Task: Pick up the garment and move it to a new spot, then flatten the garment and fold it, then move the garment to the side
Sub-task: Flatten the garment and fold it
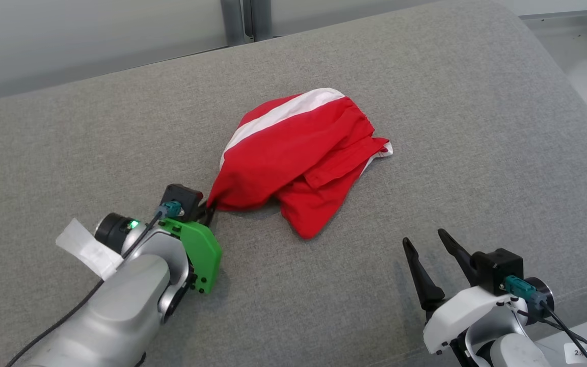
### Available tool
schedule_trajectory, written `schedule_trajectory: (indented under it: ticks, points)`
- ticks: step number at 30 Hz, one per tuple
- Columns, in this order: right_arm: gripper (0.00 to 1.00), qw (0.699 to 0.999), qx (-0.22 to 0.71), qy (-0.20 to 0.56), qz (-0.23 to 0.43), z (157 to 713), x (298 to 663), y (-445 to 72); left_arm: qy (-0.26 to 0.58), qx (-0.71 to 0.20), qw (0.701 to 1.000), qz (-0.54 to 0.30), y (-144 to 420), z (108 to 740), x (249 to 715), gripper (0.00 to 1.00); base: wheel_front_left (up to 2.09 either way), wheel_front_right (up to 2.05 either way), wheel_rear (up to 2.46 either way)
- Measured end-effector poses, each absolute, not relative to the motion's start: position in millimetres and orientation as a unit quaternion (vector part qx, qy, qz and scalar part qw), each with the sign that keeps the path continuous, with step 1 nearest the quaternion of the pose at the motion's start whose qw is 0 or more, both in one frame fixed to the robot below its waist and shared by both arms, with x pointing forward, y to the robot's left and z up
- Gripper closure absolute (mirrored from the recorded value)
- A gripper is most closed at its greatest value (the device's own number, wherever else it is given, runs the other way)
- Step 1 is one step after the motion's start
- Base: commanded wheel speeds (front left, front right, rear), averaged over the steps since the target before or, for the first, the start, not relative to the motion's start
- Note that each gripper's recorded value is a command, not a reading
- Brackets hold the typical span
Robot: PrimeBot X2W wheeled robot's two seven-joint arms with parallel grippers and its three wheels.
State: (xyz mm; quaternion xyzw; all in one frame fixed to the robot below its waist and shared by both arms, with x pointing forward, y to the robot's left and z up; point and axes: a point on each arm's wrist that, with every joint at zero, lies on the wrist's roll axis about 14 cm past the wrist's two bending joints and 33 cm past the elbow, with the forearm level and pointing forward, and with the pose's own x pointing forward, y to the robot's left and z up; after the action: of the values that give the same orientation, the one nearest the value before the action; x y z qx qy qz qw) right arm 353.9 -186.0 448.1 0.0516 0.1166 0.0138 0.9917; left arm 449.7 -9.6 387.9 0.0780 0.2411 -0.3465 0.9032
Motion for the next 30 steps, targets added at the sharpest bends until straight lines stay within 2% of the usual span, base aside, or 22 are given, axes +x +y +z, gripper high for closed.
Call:
schedule_trajectory:
  ticks: [1, 6, 13, 21, 30]
  points:
    - [0.00, 0.992, 0.052, 0.116, 0.016, 448.1, 355.0, -184.7, 0.217, 0.080, 0.917, -0.326, -2.2, 398.1, 461.9, 1.00, 0.00, 0.00, 0.00]
    - [0.00, 0.992, 0.054, 0.107, 0.026, 452.8, 359.7, -178.9, 0.127, 0.108, 0.948, -0.271, 18.9, 439.4, 497.8, 1.00, 0.00, 0.00, 0.00]
    - [0.00, 0.993, 0.057, 0.101, 0.036, 455.8, 360.5, -172.1, -0.008, 0.132, 0.970, -0.204, 40.2, 528.2, 542.9, 1.00, 0.00, 0.00, 0.00]
    - [0.00, 0.993, 0.062, 0.096, 0.039, 458.6, 358.2, -170.0, -0.159, 0.153, 0.952, -0.211, 21.5, 633.5, 554.2, 1.00, 0.00, 0.00, 0.00]
    - [0.00, 0.993, 0.066, 0.090, 0.030, 459.6, 352.5, -174.8, -0.255, 0.166, 0.919, -0.250, -16.4, 706.9, 545.2, 1.00, 0.00, 0.00, 0.00]
